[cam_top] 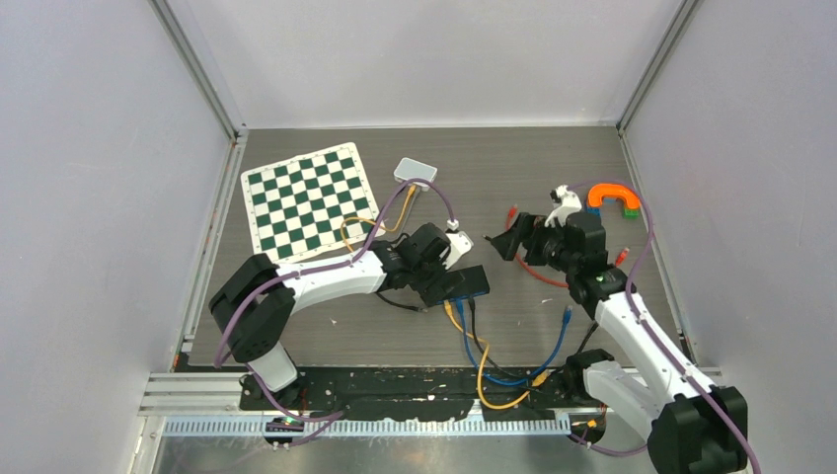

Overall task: Pull the plug from the switch port
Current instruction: Pull the connector from the switch port.

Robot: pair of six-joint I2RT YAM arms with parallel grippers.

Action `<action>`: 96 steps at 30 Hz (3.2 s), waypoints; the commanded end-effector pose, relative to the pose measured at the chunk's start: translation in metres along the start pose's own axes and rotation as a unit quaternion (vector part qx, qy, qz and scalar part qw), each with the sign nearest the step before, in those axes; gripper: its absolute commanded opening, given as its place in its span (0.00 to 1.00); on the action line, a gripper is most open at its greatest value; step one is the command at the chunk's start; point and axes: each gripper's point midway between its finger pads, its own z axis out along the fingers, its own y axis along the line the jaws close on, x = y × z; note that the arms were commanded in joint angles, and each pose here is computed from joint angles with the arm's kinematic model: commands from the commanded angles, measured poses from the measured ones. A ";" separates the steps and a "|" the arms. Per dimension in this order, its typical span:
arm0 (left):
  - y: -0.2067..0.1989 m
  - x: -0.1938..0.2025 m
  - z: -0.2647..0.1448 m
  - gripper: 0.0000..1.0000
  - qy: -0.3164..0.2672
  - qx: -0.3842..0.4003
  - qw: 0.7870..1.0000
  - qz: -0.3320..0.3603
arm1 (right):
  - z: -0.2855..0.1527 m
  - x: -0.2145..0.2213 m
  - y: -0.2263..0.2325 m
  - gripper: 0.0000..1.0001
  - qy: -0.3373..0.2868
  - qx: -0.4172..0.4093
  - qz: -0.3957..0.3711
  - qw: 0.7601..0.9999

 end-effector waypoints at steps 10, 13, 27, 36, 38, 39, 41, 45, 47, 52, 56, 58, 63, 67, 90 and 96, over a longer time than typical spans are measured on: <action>-0.010 -0.011 0.009 1.00 0.009 0.049 0.995 0.082 | 0.011 0.058 0.002 0.70 0.089 -0.049 0.110 0.989; -0.015 -0.012 0.014 1.00 0.014 0.065 0.994 0.092 | 0.014 0.062 -0.001 0.67 0.096 -0.045 0.120 0.987; -0.023 0.003 0.030 0.78 0.051 0.088 0.989 0.103 | 0.023 0.089 -0.010 0.54 0.143 -0.043 0.151 0.977; -0.026 0.006 0.031 0.63 0.056 0.097 0.988 0.103 | 0.033 0.104 0.004 0.45 0.170 -0.071 0.162 0.969; -0.026 0.006 0.031 0.63 0.056 0.097 0.989 0.101 | 0.035 0.108 0.005 0.45 0.174 -0.072 0.166 0.968; -0.026 0.006 0.031 0.63 0.055 0.097 0.989 0.101 | 0.035 0.113 0.003 0.45 0.180 -0.069 0.173 0.966; -0.026 0.005 0.031 0.63 0.054 0.096 0.989 0.100 | 0.036 0.117 0.001 0.43 0.181 -0.068 0.178 0.965; -0.026 0.005 0.032 0.63 0.053 0.096 0.989 0.099 | 0.037 0.123 -0.005 0.40 0.183 -0.059 0.181 0.965; -0.026 0.005 0.032 0.63 0.054 0.096 0.989 0.099 | 0.039 0.124 -0.006 0.39 0.183 -0.057 0.181 0.965; -0.026 0.006 0.031 0.63 0.053 0.097 0.989 0.098 | 0.042 0.123 -0.006 0.36 0.180 -0.062 0.186 0.964; -0.027 0.006 0.031 0.62 0.054 0.098 0.989 0.098 | 0.045 0.122 -0.002 0.33 0.178 -0.075 0.195 0.962; -0.027 0.005 0.030 0.62 0.052 0.099 0.989 0.098 | 0.045 0.123 -0.002 0.32 0.179 -0.076 0.196 0.961; -0.027 0.005 0.031 0.62 0.053 0.098 0.989 0.099 | 0.045 0.128 -0.003 0.25 0.185 -0.078 0.198 0.959; -0.027 0.007 0.031 0.62 0.055 0.097 0.989 0.099 | 0.044 0.130 -0.005 0.19 0.187 -0.078 0.197 0.959; -0.026 0.006 0.030 0.61 0.055 0.096 0.989 0.100 | 0.042 0.131 -0.008 0.06 0.186 -0.070 0.182 0.963; -0.026 0.007 0.030 0.61 0.056 0.098 0.989 0.100 | 0.038 0.137 -0.014 0.12 0.195 -0.053 0.171 0.964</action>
